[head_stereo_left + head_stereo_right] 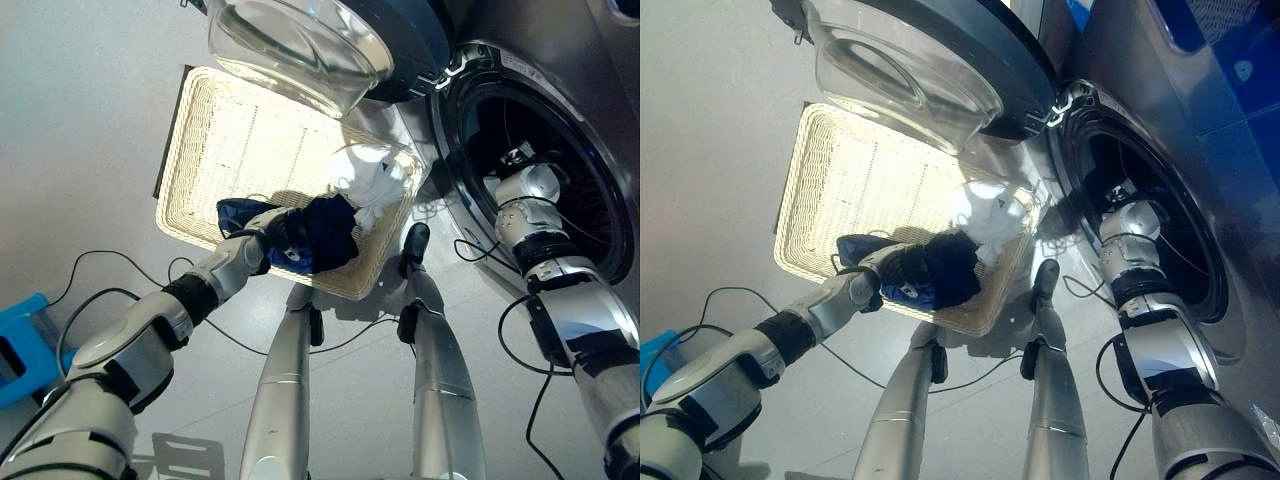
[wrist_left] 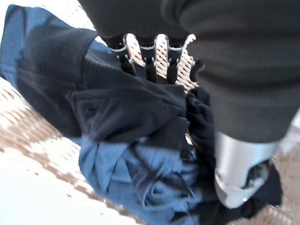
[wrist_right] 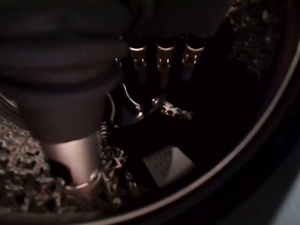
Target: Put the clothes into the washing machine.
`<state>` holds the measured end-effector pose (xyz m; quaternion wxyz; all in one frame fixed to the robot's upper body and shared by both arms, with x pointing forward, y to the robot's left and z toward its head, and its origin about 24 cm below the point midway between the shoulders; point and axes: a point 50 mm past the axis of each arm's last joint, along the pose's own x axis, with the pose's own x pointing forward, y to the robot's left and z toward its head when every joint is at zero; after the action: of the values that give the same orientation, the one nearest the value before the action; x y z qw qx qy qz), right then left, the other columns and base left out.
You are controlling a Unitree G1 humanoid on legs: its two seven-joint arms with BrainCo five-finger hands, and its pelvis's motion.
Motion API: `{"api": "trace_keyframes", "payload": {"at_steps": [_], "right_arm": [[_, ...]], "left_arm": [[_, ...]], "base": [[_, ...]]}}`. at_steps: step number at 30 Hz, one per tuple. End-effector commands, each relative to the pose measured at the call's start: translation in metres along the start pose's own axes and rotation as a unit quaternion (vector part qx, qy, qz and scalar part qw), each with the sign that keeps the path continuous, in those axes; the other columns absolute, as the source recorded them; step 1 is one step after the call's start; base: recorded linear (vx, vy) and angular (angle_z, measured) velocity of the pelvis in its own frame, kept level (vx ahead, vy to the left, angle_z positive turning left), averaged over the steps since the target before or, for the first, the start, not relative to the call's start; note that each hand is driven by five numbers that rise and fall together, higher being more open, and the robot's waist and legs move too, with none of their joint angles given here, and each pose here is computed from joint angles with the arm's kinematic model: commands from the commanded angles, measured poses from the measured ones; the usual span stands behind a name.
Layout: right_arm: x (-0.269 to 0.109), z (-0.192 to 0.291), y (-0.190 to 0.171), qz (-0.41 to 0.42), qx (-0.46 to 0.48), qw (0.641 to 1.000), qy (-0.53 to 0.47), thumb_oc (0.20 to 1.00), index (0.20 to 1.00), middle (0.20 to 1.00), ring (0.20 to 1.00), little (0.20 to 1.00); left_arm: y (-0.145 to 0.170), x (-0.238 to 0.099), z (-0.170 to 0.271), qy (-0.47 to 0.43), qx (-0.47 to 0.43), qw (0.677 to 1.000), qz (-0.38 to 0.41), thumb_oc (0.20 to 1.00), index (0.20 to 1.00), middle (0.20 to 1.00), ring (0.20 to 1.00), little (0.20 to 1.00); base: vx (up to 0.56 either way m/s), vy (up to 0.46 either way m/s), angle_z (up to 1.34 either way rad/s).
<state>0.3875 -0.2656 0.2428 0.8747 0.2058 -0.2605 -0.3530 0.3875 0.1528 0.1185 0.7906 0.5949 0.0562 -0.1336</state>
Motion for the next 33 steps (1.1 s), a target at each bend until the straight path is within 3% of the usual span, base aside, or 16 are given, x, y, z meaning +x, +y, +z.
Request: {"api": "trace_keyframes", "payload": {"at_steps": [1, 6, 14, 18, 19, 20, 21, 29, 33], "right_arm": [[0.009, 0.032, 0.006, 0.028, 0.081, 0.995, -0.053, 1.0, 1.0, 1.0, 1.0, 1.0], [-0.026, 0.009, 0.03, 0.099, 0.234, 0.967, 0.006, 1.0, 1.0, 1.0, 1.0, 1.0], [-0.079, 0.0, 0.06, 0.174, 0.314, 0.933, 0.039, 1.0, 1.0, 1.0, 1.0, 1.0], [-0.097, 0.005, 0.067, 0.203, 0.332, 0.921, 0.029, 1.0, 1.0, 1.0, 1.0, 1.0], [-0.104, 0.009, 0.07, 0.215, 0.332, 0.918, 0.021, 1.0, 1.0, 1.0, 1.0, 1.0], [-0.109, 0.011, 0.071, 0.224, 0.328, 0.918, 0.016, 1.0, 1.0, 1.0, 1.0, 1.0], [-0.113, 0.014, 0.073, 0.229, 0.327, 0.917, 0.008, 1.0, 1.0, 1.0, 1.0, 1.0], [-0.122, 0.006, 0.066, 0.218, 0.319, 0.922, 0.022, 1.0, 1.0, 1.0, 1.0, 1.0], [-0.117, -0.007, 0.056, 0.191, 0.3, 0.934, 0.036, 1.0, 1.0, 1.0, 1.0, 1.0]], "left_arm": [[-0.007, 0.0, -0.006, 0.034, 0.019, 0.999, -0.02, 1.0, 1.0, 1.0, 1.0, 1.0], [-0.01, 0.009, -0.012, 0.126, 0.091, 0.987, -0.041, 1.0, 1.0, 1.0, 1.0, 1.0], [-0.02, 0.01, -0.028, 0.259, 0.124, 0.952, -0.105, 1.0, 1.0, 1.0, 1.0, 1.0], [-0.029, 0.008, -0.032, 0.271, 0.143, 0.943, -0.131, 1.0, 1.0, 1.0, 1.0, 1.0], [-0.032, 0.008, -0.031, 0.269, 0.145, 0.942, -0.137, 0.827, 0.827, 0.827, 0.827, 0.827], [-0.034, 0.009, -0.032, 0.265, 0.14, 0.944, -0.136, 0.413, 0.413, 0.413, 0.413, 0.413], [-0.034, 0.009, -0.031, 0.259, 0.133, 0.947, -0.138, 0.2, 0.2, 0.2, 0.2, 0.2], [-0.044, 0.007, -0.041, 0.25, 0.108, 0.95, -0.15, 0.2, 0.2, 0.2, 0.2, 0.2], [-0.049, 0.009, -0.039, 0.218, 0.052, 0.966, -0.128, 0.2, 0.2, 0.2, 0.2, 0.2]], "base": [[0.0, 0.0, 0.0], [0.0, -0.007, 0.02], [0.01, 0.027, -0.04], [0.02, 0.024, -0.11], [0.03, 0.021, -0.11], [0.01, 0.023, -0.12], [0.01, 0.014, -0.07], [0.0, 0.002, -0.03], [0.0, 0.0, 0.0]]}}
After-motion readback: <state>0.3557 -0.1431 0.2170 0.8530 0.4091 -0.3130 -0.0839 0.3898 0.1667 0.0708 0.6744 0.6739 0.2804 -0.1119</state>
